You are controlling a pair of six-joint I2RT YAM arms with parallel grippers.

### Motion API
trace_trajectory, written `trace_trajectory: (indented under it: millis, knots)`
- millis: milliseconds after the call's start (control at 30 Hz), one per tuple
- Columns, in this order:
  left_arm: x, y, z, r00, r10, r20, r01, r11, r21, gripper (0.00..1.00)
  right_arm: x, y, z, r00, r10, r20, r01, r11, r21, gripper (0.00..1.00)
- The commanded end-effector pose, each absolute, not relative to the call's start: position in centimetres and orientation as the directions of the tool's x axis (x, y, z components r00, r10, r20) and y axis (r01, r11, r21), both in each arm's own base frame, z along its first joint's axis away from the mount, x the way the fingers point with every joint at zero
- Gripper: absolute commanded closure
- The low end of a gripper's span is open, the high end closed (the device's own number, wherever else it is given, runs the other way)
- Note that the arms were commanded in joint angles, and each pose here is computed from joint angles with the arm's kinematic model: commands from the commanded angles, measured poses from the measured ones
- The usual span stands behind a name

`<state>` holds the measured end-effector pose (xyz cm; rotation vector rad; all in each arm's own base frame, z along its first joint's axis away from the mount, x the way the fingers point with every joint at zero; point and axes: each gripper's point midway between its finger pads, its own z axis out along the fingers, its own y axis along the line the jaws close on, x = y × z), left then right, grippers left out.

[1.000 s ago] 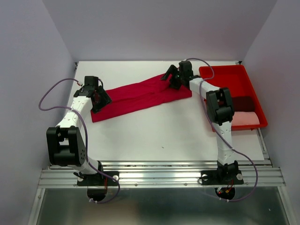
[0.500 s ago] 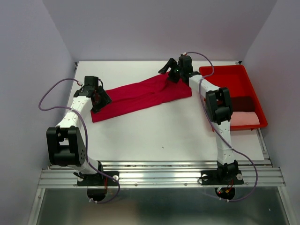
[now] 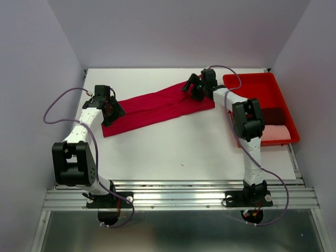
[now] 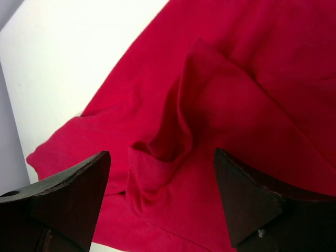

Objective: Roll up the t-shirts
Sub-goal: Fold the T-shirt at the center of the board.

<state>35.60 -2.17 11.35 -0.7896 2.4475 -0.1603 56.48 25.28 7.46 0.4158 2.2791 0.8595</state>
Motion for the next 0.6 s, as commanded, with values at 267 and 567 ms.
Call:
trace_trajectory:
  millis: [267, 567]
  knots:
    - [36.3, -2.3, 13.3, -0.65, -0.56, -0.513, -0.479, 0.827, -0.295, 0.28, 55.3, 29.7, 10.1, -0.743, 0.437, -0.507, -0.064, 0.708, 0.703, 0.16]
    - [36.3, -2.3, 13.3, -0.653, -0.559, -0.512, -0.479, 0.828, -0.293, 0.28, 58.2, 34.2, 12.4, -0.729, 0.43, -0.533, -0.157, 0.653, 0.741, 0.16]
